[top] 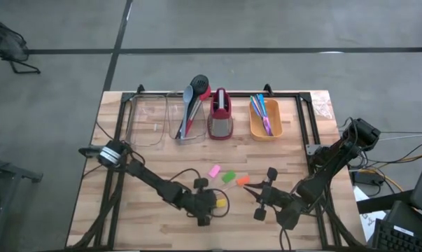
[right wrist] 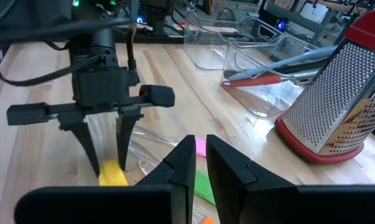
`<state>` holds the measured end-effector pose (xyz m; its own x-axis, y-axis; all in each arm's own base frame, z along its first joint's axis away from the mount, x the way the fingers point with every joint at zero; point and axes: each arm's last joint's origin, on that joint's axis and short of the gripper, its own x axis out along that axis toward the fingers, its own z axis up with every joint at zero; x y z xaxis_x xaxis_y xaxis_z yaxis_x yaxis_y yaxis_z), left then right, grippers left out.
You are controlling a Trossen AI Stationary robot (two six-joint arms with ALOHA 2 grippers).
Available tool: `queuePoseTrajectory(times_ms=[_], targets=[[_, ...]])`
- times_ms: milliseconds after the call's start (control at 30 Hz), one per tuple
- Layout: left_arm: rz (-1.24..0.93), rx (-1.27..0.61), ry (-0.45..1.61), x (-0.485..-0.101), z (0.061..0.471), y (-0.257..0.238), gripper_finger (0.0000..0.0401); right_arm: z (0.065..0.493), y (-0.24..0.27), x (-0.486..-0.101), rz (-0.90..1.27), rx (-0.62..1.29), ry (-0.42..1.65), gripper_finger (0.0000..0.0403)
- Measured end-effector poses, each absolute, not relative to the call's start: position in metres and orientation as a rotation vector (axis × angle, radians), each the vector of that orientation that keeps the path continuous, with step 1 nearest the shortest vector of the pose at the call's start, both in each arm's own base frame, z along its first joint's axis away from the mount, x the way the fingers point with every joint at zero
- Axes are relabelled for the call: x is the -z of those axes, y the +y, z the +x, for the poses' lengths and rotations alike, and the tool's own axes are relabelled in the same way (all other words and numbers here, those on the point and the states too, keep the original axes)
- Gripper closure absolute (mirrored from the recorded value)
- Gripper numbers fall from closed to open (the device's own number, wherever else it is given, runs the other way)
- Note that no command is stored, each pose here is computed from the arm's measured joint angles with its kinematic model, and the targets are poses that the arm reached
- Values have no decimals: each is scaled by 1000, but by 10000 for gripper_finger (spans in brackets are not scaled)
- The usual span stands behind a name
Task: Pick & Place Kitchen Items
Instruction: Put the yellow spatula into the left transparent bin
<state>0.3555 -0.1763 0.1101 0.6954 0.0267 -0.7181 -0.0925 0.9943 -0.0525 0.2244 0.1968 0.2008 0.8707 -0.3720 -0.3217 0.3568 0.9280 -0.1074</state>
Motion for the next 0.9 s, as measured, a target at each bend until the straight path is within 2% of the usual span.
queuePoseTrajectory(times_ms=[167, 400, 700, 900], targets=[[-66, -55, 793, -107, 355, -175, 335, 224, 197, -201, -45, 381, 345, 354], [-34, -44, 798, -106, 354, -175, 394, 224, 197, -201, -45, 381, 345, 338], [-42, -30, 783, -114, 356, -176, 394, 224, 197, -201, -46, 381, 345, 323], [-98, -23, 749, -134, 350, -183, 372, 224, 197, -201, -46, 381, 345, 316]])
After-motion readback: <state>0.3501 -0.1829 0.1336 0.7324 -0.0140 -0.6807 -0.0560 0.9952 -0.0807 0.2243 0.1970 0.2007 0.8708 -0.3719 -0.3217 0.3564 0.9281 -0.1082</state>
